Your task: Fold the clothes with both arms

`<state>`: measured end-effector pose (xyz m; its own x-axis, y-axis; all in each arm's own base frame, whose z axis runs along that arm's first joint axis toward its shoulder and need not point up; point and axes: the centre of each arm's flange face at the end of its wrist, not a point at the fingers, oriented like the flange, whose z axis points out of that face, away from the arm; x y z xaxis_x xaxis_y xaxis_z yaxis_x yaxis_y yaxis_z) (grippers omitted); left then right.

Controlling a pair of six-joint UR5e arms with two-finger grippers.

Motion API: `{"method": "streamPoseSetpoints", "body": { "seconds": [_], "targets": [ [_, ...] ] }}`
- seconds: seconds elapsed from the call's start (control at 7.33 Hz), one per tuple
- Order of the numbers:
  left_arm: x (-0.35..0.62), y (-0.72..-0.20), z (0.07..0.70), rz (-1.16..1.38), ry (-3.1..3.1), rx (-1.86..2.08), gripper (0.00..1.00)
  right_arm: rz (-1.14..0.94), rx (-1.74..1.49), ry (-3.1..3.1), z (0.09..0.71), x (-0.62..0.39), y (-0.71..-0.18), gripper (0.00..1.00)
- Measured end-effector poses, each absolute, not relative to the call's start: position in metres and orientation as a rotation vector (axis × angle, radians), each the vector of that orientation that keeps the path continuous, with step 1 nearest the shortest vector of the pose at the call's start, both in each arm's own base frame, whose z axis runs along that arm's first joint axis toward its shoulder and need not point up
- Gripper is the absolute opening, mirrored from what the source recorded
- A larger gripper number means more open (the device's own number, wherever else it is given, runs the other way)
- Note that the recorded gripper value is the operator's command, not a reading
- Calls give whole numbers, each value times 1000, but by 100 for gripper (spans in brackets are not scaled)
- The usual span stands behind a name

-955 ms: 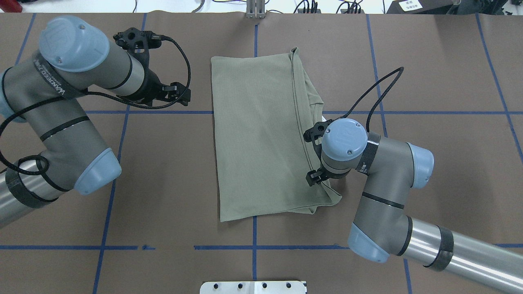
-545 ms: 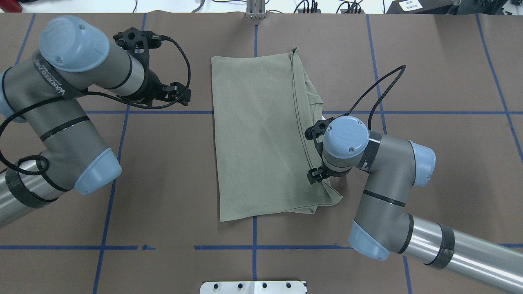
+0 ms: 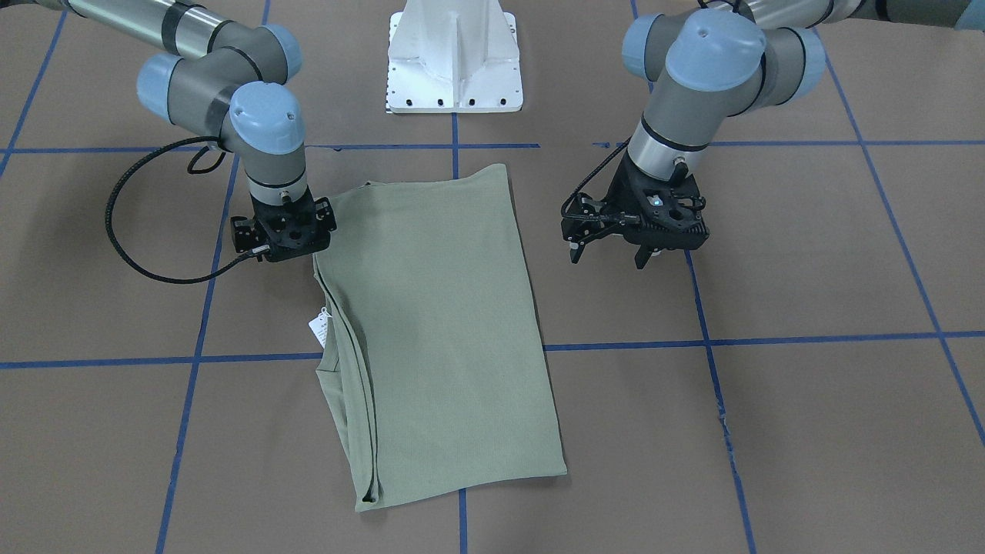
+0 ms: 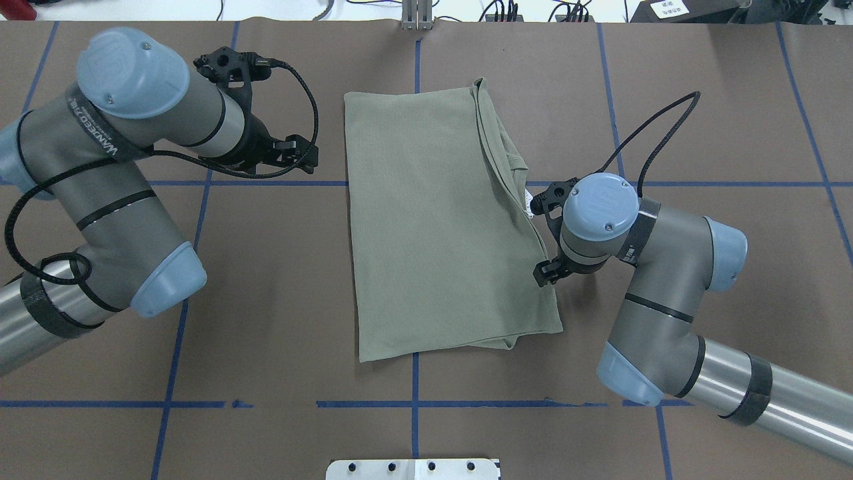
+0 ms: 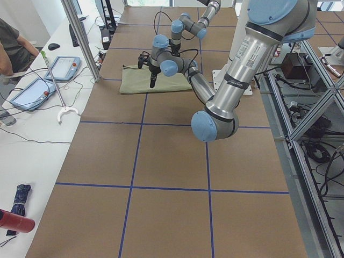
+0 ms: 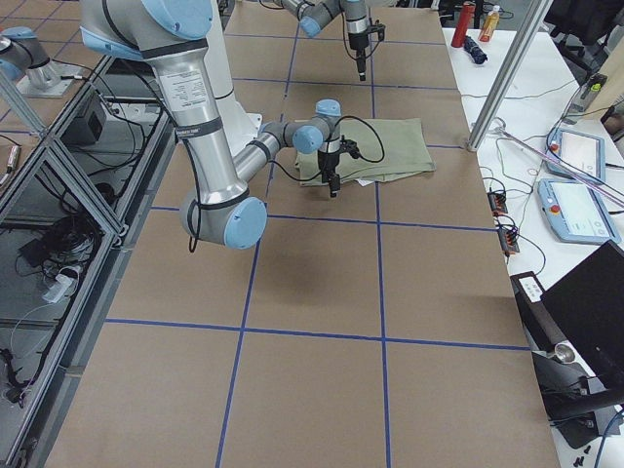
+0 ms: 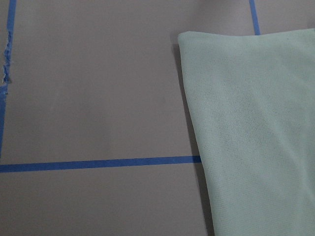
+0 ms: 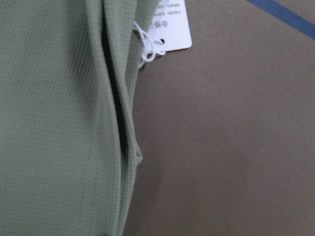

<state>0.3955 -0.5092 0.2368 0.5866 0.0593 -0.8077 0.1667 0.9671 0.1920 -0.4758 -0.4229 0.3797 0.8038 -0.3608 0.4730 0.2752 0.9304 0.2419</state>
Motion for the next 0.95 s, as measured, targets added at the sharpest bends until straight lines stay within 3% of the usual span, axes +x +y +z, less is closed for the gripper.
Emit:
{"method": "streamPoseSetpoints", "body": {
  "seconds": [0.95],
  "targets": [
    [385,-504,226,-62,963,288,100,-281,208,-624,306,-483,-496,100]
  ]
}}
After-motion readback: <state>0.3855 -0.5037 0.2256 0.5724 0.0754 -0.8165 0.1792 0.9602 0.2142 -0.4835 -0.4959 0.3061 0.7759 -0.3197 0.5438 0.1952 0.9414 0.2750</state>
